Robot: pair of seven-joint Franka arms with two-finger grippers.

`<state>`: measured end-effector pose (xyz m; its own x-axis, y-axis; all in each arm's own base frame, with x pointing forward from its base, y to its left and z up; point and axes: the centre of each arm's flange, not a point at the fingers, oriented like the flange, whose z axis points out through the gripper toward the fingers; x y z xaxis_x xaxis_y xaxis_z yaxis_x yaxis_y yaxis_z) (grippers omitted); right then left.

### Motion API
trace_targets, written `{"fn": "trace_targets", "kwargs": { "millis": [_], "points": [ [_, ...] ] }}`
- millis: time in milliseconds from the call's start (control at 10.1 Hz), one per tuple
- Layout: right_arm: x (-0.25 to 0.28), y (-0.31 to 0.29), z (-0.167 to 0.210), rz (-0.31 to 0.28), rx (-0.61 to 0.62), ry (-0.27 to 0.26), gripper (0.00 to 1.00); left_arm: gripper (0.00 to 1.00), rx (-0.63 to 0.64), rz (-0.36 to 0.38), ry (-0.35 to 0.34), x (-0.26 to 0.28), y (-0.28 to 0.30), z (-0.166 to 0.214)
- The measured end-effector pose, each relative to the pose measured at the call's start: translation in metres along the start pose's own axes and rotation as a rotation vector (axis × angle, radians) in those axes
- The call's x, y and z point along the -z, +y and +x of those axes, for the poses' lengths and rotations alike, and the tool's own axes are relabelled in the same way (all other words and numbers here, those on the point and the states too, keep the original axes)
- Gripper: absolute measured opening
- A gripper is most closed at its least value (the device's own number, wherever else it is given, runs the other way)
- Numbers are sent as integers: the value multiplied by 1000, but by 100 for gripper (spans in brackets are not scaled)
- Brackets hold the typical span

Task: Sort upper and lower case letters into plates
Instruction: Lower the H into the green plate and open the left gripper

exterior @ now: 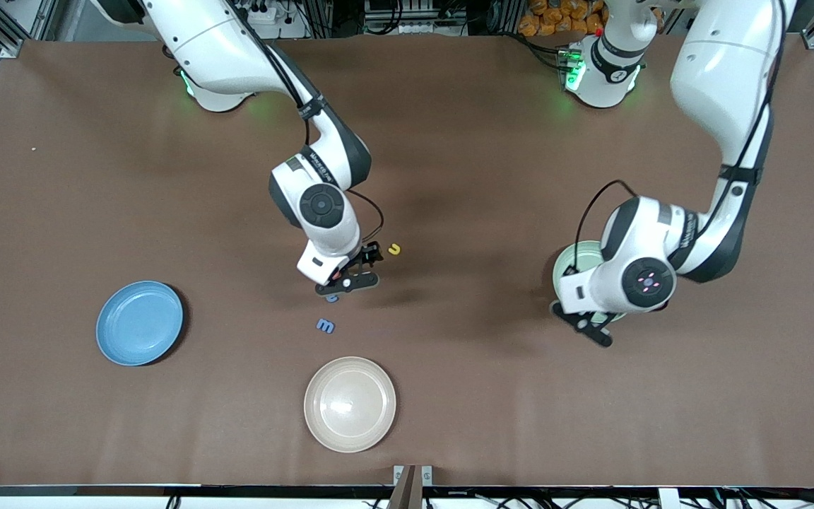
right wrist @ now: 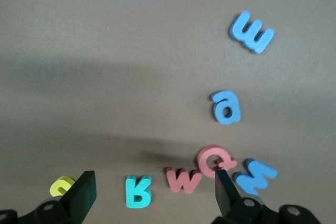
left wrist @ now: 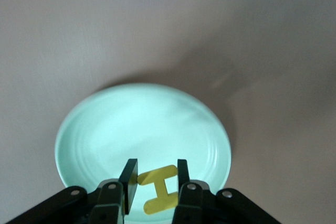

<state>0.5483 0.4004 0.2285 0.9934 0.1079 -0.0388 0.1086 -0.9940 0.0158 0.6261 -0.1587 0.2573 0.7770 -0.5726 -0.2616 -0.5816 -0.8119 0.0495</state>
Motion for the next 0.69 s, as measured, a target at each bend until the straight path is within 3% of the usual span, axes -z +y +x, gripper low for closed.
{"fn": "trace_targets", "kwargs": {
  "millis": [198,495,692],
  "points": [
    [-10,9,4,-11,-187,-10,100,35,16,-14,-31,-23,-4,-27],
    [-14,34,15,-6,-419,-38,100,44,35,-30,-49,-41,-12,-39],
    [-15,57,24,-4,-525,-57,100,71,38,-43,-40,-41,-8,-37]
  ]
}}
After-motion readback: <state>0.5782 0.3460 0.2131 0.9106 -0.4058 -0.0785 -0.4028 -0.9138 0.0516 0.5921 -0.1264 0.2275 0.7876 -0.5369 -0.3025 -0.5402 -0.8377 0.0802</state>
